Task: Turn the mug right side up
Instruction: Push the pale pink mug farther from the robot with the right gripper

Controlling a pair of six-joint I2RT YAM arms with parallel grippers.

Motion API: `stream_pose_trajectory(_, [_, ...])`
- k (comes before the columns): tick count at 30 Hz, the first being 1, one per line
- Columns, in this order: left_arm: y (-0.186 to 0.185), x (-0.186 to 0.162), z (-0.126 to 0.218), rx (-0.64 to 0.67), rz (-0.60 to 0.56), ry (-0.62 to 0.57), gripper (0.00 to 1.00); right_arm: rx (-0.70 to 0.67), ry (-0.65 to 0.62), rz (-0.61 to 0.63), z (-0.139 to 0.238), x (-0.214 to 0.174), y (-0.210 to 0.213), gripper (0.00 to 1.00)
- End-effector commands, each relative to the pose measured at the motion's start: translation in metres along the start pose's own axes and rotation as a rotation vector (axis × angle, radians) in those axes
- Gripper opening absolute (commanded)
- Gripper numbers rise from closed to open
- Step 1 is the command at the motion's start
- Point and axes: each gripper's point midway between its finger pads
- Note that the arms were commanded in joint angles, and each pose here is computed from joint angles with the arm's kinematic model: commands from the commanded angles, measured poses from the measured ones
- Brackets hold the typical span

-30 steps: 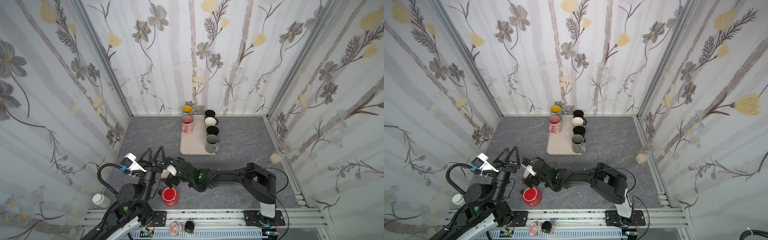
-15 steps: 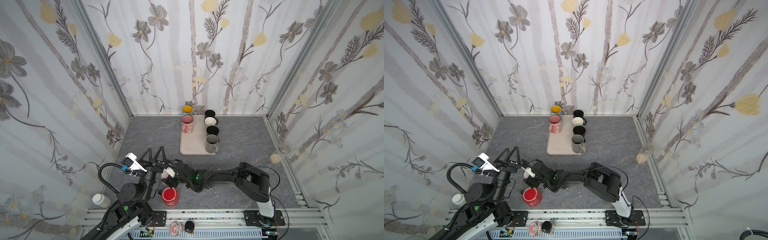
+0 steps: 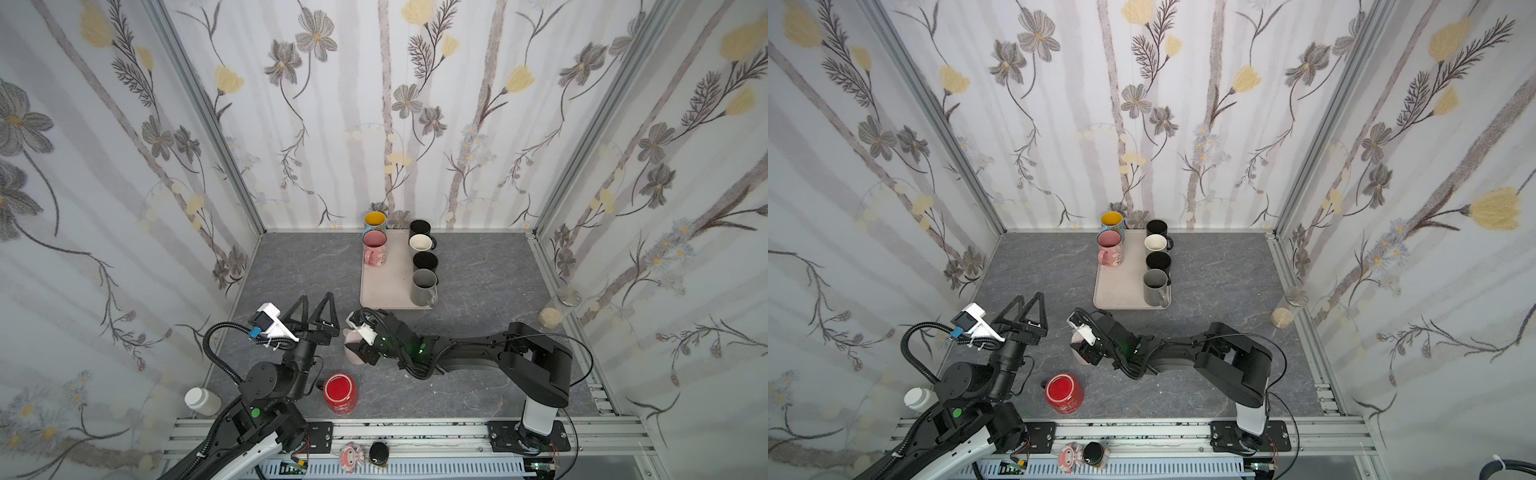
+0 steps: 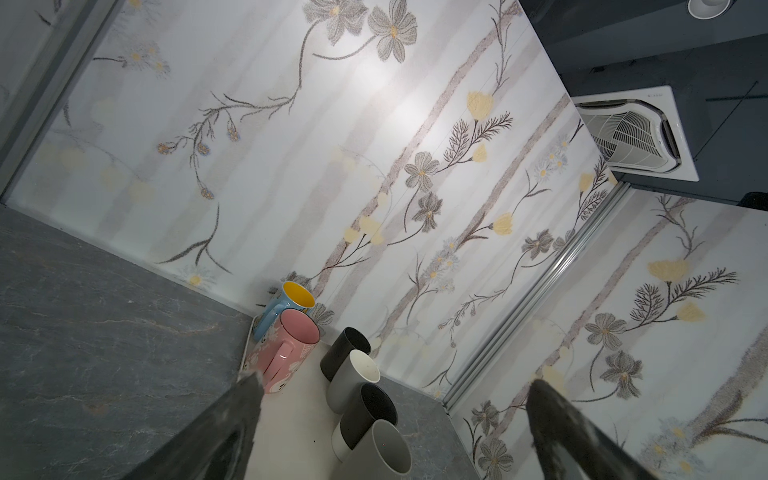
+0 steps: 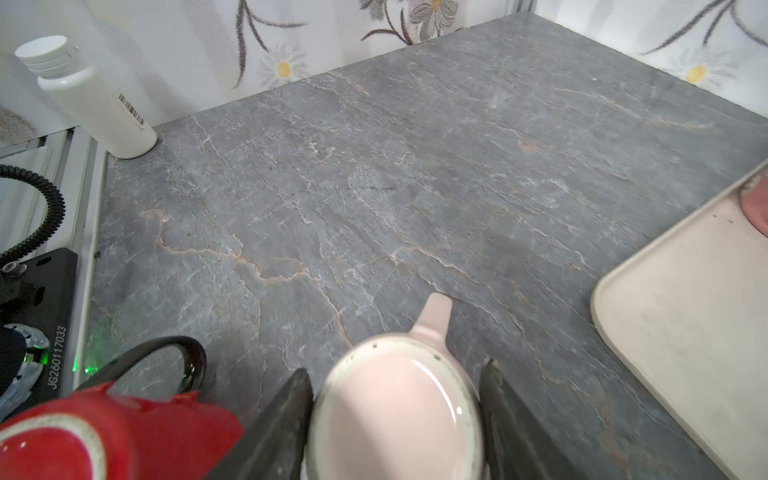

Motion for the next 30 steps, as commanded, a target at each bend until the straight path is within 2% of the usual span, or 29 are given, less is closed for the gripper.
stream_pose_trajectory(1, [-0.004, -0.001, -0.002, -0.011, 0.018, 0.003, 1.0, -0.03, -0.001, 0.004, 0.012, -0.005, -0.006, 0.59])
stream_pose_trajectory(5, [-0.003, -0.008, -0.005, -0.016, 0.014, 0.021, 1.0, -0.049, 0.041, -0.016, 0.024, -0.026, -0.007, 0.66])
stream_pose_trajectory(8, [-0.002, -0.015, -0.008, -0.013, 0.004, 0.042, 1.0, -0.096, 0.074, -0.04, 0.032, -0.041, -0.013, 0.86])
stream_pose_trajectory(10, [-0.002, -0.02, -0.01, -0.011, 0.0, 0.058, 1.0, -0.127, 0.087, -0.062, 0.035, -0.047, -0.017, 0.9])
stream_pose_trajectory(13, [0.0, -0.027, -0.012, -0.005, -0.007, 0.081, 1.0, -0.181, 0.104, -0.103, 0.038, -0.052, -0.028, 0.91])
stream_pose_trajectory(14, [0.001, -0.03, -0.013, -0.002, -0.013, 0.091, 1.0, -0.199, 0.137, -0.117, 0.043, -0.068, -0.03, 0.91])
stream_pose_trajectory(18, [0.008, -0.041, -0.015, 0.026, -0.03, 0.129, 1.0, -0.273, 0.157, -0.178, 0.055, -0.083, -0.046, 0.92])
stream_pose_trajectory(24, [0.032, -0.072, -0.015, 0.1, -0.06, 0.227, 1.0, -0.354, 0.187, -0.269, 0.073, -0.104, -0.067, 0.92])
stream_pose_trajectory(27, [0.048, -0.096, -0.018, 0.157, -0.117, 0.318, 1.0, -0.366, 0.185, -0.31, 0.079, -0.108, -0.071, 0.92])
stream_pose_trajectory(30, [0.081, -0.125, -0.025, 0.285, -0.162, 0.451, 0.99, -0.344, 0.167, -0.338, 0.083, -0.105, -0.071, 0.92])
Point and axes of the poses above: each gripper's point midway between its finger pads, its own z axis back along the fingers, its own y axis along the line the jaws close on, x = y × z, and after that the axes turned 15 degrees about z, right-handed
